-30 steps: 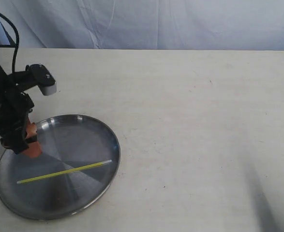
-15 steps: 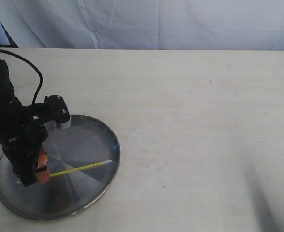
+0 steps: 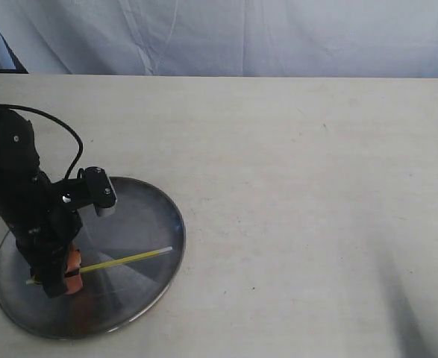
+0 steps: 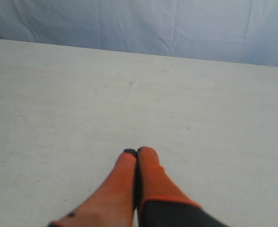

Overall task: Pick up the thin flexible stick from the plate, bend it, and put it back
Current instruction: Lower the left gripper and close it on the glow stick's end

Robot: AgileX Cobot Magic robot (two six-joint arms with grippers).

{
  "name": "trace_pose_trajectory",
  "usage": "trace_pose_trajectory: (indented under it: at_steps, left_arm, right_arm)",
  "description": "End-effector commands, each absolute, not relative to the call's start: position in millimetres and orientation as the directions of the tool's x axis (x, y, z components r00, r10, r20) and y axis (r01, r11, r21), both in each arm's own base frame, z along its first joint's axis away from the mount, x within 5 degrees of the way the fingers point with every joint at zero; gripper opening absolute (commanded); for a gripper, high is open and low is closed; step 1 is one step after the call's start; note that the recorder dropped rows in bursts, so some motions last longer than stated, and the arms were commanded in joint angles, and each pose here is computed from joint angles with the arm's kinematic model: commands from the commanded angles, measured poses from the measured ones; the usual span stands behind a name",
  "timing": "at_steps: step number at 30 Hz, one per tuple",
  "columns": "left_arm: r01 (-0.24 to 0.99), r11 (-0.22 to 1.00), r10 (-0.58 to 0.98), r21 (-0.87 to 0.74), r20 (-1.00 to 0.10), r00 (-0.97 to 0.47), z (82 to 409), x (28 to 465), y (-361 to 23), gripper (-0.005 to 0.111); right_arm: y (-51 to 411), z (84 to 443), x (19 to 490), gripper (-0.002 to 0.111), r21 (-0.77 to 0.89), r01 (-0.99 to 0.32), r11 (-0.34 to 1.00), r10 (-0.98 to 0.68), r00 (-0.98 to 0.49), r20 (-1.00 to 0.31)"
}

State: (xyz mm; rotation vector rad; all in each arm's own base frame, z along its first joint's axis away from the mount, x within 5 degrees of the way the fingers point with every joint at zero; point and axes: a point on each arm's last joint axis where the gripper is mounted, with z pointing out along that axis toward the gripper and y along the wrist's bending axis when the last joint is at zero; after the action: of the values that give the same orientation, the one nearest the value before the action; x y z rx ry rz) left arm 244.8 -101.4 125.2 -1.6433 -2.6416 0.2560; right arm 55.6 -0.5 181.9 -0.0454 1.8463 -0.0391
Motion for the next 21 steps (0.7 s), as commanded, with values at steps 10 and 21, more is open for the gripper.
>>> trace_pose_trajectory:
  at_steps: [10, 21]
  left_arm:
    - [0.883, 0.431, 0.900, -0.187, 0.014, -0.436, 102, 244, -99, 0.039]
    - [0.877, 0.444, 0.894, -0.183, 0.024, -0.447, 102, 244, -98, 0.000]
  right_arm:
    - [-1, 182, 55, 0.000, -0.048, -0.005, 0.999, -0.048, -0.260, -0.964]
    - [-1, 182, 55, 0.000, -0.048, -0.005, 0.999, -0.048, -0.260, -0.964]
